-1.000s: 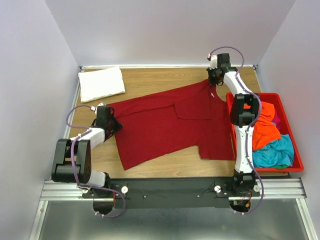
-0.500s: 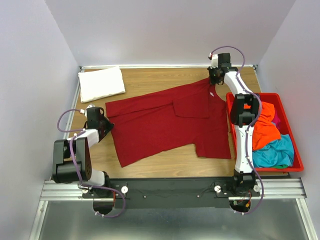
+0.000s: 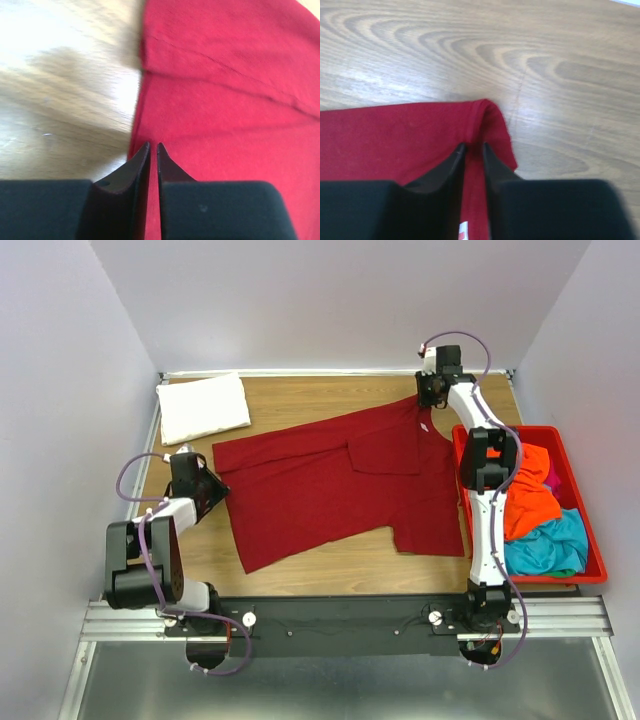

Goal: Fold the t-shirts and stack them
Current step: Fold the tshirt

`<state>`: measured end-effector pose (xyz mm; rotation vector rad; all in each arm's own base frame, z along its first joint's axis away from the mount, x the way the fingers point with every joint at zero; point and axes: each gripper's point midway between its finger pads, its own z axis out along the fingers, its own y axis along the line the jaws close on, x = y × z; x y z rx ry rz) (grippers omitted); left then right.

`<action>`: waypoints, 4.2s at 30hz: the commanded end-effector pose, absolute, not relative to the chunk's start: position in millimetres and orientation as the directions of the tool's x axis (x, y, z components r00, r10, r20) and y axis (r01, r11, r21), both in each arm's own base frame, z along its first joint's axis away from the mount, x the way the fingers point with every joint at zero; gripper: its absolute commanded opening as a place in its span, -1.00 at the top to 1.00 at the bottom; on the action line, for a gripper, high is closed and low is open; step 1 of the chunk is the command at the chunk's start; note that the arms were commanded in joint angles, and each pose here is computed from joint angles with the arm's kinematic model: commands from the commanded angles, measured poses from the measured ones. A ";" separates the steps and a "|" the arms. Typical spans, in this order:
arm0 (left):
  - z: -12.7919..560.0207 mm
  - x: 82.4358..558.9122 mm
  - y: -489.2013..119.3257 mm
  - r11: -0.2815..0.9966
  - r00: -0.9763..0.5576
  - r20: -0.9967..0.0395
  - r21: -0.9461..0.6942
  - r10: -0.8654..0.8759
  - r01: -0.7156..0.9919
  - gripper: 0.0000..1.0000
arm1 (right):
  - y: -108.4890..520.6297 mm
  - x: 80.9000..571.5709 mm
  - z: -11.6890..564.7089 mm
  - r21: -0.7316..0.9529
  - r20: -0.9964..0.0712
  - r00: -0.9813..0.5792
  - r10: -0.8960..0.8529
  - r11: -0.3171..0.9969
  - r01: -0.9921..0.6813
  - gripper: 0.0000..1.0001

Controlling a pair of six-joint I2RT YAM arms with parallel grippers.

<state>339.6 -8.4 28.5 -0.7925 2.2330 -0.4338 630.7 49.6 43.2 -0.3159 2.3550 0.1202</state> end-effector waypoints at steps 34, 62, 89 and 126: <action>270.0 321.4 -111.9 0.881 -0.081 -0.982 0.113 0.168 0.459 -0.91 | 132.0 255.8 129.1 0.173 -0.772 -0.325 -0.546 0.312 -0.934 -0.31; 222.8 242.7 -126.1 0.559 0.065 -0.782 0.499 0.620 0.662 -0.96 | 117.5 253.4 116.9 0.081 -0.771 -0.329 -0.545 0.428 -0.900 -0.38; 153.6 202.4 -172.9 0.346 0.034 -0.617 0.486 0.787 0.802 -0.72 | 114.3 256.0 112.0 0.088 -0.757 -0.351 -0.552 0.445 -0.891 -0.39; 261.8 242.4 -190.8 0.869 -0.429 -0.902 -0.176 0.045 0.463 -0.82 | 87.7 278.9 117.4 0.052 -0.745 -0.435 -0.505 0.607 -0.793 -0.39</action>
